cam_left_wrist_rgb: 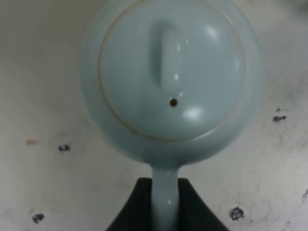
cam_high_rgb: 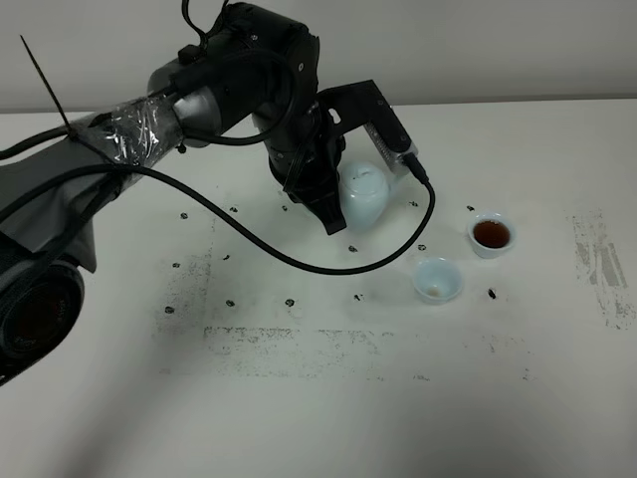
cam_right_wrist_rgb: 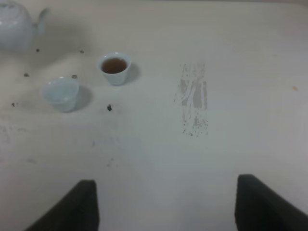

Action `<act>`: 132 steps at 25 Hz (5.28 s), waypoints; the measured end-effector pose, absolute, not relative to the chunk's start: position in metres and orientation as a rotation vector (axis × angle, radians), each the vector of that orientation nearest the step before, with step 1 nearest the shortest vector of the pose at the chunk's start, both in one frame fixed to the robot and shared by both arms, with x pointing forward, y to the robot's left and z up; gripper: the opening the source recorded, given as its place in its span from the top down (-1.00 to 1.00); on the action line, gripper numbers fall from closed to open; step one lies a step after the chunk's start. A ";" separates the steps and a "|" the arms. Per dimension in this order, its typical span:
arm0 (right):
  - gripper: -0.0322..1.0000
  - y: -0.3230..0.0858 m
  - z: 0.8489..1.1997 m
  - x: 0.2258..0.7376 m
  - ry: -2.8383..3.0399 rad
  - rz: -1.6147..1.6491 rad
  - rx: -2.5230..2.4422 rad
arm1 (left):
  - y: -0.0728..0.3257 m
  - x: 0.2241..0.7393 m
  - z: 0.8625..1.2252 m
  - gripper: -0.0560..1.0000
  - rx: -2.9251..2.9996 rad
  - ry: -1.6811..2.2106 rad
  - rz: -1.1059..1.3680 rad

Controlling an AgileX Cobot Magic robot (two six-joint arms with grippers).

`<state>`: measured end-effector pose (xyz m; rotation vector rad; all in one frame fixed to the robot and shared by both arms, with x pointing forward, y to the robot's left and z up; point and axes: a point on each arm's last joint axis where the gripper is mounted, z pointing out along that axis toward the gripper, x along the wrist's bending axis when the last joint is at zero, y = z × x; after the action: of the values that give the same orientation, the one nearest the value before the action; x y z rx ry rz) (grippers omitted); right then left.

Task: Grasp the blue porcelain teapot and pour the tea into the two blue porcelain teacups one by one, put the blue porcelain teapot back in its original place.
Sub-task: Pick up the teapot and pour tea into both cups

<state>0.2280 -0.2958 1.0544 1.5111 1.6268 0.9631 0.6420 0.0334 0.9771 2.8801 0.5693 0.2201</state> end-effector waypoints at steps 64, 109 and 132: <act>-0.17 -0.296 1.054 0.228 1.627 0.963 1.511 | 0.063 0.628 0.962 0.78 2.790 -0.529 0.662; -0.17 -0.296 1.054 0.228 1.627 0.963 1.511 | 0.028 0.618 0.968 0.78 2.591 -1.197 0.963; -0.17 -0.296 1.054 0.228 1.627 0.963 1.511 | 0.012 0.619 0.961 0.78 2.499 -1.355 1.108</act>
<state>0.2280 -0.2958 1.0544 1.5111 1.6268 0.9631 0.6191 0.0122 0.9605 2.4986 -1.3553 1.1079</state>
